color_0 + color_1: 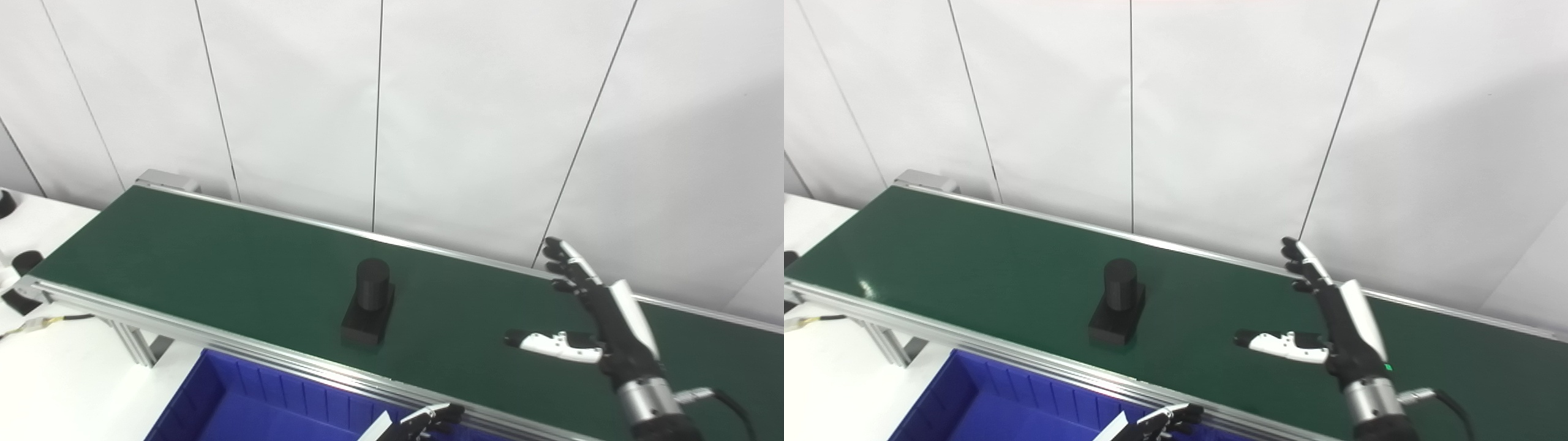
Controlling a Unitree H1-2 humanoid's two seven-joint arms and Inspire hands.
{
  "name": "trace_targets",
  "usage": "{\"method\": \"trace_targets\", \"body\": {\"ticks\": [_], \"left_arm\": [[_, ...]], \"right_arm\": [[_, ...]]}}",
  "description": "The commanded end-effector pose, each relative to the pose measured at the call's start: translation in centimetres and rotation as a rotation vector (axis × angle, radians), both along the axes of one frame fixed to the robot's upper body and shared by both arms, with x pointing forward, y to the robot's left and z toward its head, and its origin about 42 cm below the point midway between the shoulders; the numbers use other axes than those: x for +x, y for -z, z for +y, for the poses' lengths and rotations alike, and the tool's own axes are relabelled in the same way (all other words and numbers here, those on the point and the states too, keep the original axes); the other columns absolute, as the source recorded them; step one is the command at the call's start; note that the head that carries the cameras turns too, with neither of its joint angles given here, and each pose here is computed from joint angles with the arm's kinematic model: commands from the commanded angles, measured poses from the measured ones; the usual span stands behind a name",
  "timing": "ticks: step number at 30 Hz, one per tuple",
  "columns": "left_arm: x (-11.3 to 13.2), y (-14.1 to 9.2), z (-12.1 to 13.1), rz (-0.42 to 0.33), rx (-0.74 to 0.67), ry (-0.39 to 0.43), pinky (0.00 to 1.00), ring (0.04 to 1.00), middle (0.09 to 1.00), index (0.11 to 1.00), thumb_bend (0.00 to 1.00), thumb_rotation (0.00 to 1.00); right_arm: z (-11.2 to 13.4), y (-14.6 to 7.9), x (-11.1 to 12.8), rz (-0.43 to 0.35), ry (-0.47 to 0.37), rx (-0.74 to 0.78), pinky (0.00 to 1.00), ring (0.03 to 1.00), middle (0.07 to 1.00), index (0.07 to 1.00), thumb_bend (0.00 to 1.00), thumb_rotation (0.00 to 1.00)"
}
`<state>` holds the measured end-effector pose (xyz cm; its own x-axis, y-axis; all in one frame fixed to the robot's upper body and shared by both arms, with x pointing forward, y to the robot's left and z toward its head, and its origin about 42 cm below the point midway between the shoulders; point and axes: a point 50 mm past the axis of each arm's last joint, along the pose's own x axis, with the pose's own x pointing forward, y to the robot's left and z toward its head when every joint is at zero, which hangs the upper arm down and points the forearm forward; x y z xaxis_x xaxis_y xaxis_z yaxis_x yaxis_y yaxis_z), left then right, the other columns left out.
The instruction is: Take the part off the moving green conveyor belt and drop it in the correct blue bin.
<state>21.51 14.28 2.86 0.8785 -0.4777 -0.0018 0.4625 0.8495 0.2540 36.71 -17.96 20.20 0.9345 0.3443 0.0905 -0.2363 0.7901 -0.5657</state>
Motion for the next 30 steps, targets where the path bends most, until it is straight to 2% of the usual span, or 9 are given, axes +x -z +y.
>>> {"method": "trace_targets", "body": {"ticks": [1, 6, 12, 15, 19, 23, 30], "left_arm": [[0.6, -1.5, -0.1, -0.053, -0.025, 0.019, 0.74, 0.834, 0.871, 0.879, 0.89, 0.1], [0.4, -2.0, 0.4, -0.046, -0.032, 0.043, 0.75, 0.85, 0.882, 0.885, 0.87, 0.07], [-0.1, -2.0, 1.1, -0.037, -0.062, 0.037, 0.78, 0.86, 0.88, 0.878, 0.87, 0.07], [-0.4, -2.1, 1.5, -0.029, -0.076, 0.033, 0.79, 0.86, 0.879, 0.875, 0.86, 0.06], [-0.6, -2.1, 2.0, -0.019, -0.084, 0.043, 0.8, 0.861, 0.876, 0.871, 0.85, 0.07], [-0.7, -2.1, 2.3, -0.003, -0.088, 0.055, 0.84, 0.883, 0.882, 0.864, 0.84, 0.1], [-0.8, -2.0, 2.7, 0.006, -0.11, 0.074, 0.86, 0.9, 0.885, 0.86, 0.84, 0.09]], "right_arm": [[1.4, -1.9, 1.5, -0.053, -0.003, 0.006, 0.8, 0.878, 0.914, 0.943, 0.9, 0.38], [3.1, -1.6, 3.0, -0.025, 0.009, -0.036, 0.71, 0.85, 0.916, 0.942, 0.92, 0.42], [4.9, -1.2, 4.4, 0.018, 0.005, -0.055, 0.65, 0.833, 0.937, 0.941, 0.92, 0.39], [6.0, -1.0, 5.0, 0.028, -0.008, -0.079, 0.7, 0.834, 0.902, 0.938, 0.92, 0.39], [7.8, -0.5, 5.7, 0.05, -0.019, -0.103, 0.74, 0.874, 0.912, 0.936, 0.93, 0.4], [9.2, 0.2, 6.4, 0.08, -0.021, -0.129, 0.66, 0.81, 0.904, 0.945, 0.95, 0.41], [11.0, 1.4, 7.4, 0.121, -0.015, -0.184, 0.65, 0.818, 0.931, 0.947, 0.97, 0.43]]}}
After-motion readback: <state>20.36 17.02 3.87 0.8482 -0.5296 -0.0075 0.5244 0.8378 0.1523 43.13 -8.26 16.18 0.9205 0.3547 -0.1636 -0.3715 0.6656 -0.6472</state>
